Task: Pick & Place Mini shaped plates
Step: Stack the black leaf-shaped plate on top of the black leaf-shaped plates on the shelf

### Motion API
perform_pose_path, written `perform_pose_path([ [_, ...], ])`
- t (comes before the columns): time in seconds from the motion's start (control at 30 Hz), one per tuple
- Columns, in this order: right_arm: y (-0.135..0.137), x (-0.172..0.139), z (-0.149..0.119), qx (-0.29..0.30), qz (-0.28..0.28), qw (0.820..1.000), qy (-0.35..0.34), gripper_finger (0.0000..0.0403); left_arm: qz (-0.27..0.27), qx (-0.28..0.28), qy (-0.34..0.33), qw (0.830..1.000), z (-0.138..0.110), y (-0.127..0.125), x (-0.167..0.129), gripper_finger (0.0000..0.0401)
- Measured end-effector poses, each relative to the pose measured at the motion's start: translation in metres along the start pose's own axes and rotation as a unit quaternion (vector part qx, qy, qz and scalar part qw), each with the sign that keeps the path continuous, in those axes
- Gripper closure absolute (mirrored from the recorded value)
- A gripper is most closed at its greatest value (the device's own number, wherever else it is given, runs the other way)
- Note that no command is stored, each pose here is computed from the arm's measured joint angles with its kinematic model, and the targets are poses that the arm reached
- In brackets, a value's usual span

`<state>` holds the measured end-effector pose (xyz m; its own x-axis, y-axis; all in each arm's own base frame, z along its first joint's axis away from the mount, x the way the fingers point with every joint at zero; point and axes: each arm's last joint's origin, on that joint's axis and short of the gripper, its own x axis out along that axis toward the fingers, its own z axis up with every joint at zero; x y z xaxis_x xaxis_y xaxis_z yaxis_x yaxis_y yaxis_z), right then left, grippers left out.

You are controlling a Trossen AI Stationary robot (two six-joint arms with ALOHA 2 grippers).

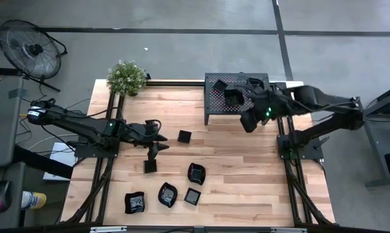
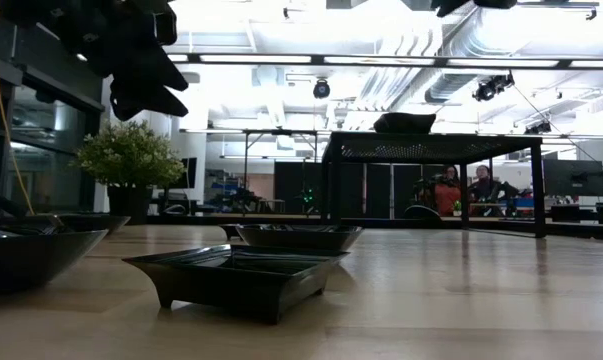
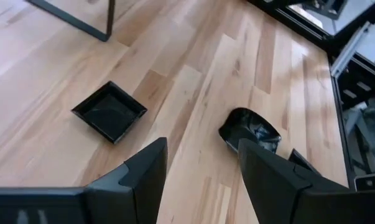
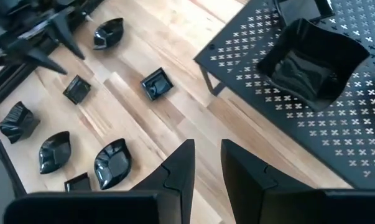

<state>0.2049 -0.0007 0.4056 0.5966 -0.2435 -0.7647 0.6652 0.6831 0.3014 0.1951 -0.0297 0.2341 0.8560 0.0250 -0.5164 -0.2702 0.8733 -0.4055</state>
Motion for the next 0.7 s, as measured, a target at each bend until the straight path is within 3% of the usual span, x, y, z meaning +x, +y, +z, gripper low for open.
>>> perform_pose_path([
  [0.23, 0.029, -0.007, -0.029, -0.028, 0.003, 0.999, -0.028, 0.0329, 0.01, -0.006, -0.008, 1.0, 0.001, 0.001, 0.0, 0.0206],
  [0.47, 0.057, 0.001, -0.057, -0.069, 0.018, 0.997, 0.007, 0.0329, 0.011, -0.006, -0.009, 1.0, 0.001, 0.0, 0.0, 0.0206],
  [0.7, 0.086, 0.022, -0.084, -0.039, 0.006, 0.999, 0.027, 0.0329, 0.012, -0.004, -0.008, 1.0, 0.001, 0.001, 0.0, 0.0206],
])
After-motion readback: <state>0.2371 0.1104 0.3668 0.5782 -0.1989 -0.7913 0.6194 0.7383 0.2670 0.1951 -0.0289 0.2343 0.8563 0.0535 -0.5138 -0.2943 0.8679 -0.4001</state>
